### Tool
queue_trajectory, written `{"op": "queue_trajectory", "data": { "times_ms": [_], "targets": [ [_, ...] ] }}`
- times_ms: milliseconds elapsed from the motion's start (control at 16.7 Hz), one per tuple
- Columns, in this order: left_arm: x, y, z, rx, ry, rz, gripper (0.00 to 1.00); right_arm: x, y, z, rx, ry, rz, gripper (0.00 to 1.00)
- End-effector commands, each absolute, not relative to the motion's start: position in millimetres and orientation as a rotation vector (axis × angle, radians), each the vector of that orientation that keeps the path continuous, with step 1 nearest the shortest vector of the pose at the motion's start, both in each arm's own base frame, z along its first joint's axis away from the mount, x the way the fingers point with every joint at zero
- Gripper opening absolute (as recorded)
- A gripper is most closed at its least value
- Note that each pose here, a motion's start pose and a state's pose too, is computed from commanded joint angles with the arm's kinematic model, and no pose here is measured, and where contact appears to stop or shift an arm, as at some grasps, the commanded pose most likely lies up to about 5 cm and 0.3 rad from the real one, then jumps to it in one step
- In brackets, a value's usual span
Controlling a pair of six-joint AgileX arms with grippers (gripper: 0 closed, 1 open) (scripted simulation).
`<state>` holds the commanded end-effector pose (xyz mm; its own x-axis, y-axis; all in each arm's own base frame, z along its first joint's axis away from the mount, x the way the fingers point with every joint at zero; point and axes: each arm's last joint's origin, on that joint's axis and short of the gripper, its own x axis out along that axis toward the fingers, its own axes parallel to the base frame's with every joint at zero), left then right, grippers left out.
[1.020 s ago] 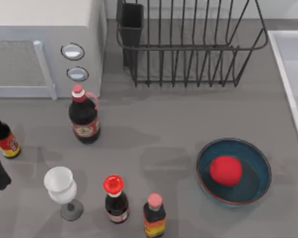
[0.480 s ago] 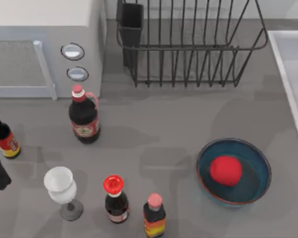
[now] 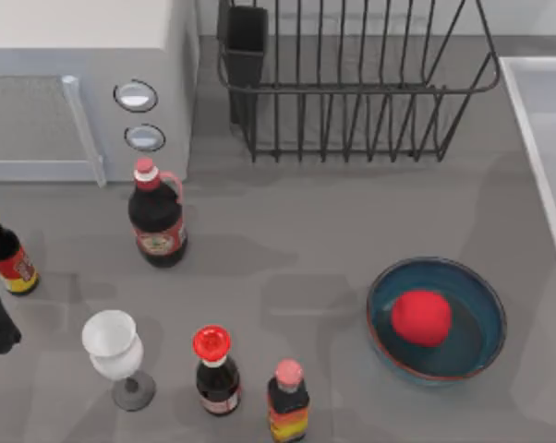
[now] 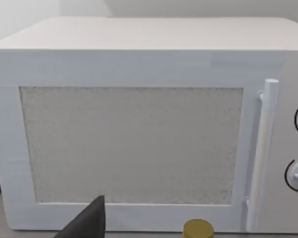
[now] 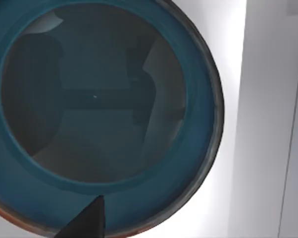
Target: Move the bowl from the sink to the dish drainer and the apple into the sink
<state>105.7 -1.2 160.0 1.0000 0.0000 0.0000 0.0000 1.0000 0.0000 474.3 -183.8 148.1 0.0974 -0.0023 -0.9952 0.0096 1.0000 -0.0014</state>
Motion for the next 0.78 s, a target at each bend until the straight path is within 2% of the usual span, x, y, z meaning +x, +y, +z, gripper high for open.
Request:
{"op": "queue_trajectory", "data": {
  "times_ms": [420, 780],
  "targets": [
    [105.7, -1.2, 160.0, 0.000, 0.000, 0.000, 1.00, 476.3, -182.7, 141.1, 0.006, 1.473, -0.007, 1.00],
    [105.7, -1.2, 160.0, 0.000, 0.000, 0.000, 1.00, 485.1, -185.1, 65.5, 0.005, 1.464, -0.010, 1.00]
  ]
}}
